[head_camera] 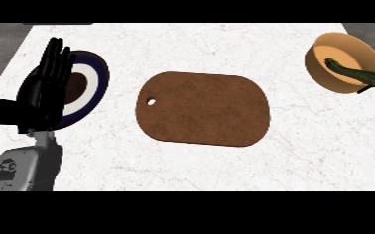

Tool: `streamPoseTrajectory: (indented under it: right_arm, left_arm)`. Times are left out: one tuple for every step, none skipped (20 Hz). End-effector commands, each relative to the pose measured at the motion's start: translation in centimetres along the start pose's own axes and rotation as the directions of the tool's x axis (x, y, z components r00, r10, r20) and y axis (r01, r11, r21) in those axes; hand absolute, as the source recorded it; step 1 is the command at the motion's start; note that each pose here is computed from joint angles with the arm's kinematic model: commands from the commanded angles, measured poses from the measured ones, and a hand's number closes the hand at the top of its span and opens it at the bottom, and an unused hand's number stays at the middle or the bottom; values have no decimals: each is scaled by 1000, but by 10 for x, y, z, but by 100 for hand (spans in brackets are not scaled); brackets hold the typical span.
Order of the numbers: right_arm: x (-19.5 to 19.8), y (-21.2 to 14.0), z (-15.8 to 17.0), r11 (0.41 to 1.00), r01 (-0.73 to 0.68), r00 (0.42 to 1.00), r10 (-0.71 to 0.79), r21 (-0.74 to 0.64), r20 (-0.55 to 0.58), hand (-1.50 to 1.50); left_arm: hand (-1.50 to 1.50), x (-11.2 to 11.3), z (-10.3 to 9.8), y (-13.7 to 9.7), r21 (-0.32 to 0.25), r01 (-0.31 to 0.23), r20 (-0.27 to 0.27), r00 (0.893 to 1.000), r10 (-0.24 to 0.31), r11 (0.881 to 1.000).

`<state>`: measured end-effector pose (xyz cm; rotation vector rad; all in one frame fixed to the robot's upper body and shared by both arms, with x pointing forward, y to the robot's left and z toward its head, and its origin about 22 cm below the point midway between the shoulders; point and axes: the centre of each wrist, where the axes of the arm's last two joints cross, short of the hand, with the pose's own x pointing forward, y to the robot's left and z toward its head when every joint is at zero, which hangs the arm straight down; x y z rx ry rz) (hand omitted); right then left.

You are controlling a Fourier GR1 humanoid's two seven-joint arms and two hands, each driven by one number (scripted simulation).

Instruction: Pick the squash from the cutting board and place it in the pot

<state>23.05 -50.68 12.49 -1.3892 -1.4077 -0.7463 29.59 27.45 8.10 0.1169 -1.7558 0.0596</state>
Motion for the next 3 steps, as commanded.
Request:
streamPoseTrajectory:
  right_arm:
    - [-13, -45, -7, 1000, -2, 1000, 2, -15, 11, -150]
    - [-21, -42, 4, 1000, -1, 1000, 1, -29, 9, -150]
    - [-18, -49, 5, 1000, -11, 1000, 11, -29, 2, -150]
  left_arm:
    - [0, 4, -19, 6, 11, 20, -11, 1000, -20, 1000]
    - [0, -6, -2, -11, -10, -13, 8, 1000, 13, 1000]
    - [0, 2, 0, -6, 6, 0, 2, 1000, 0, 1000]
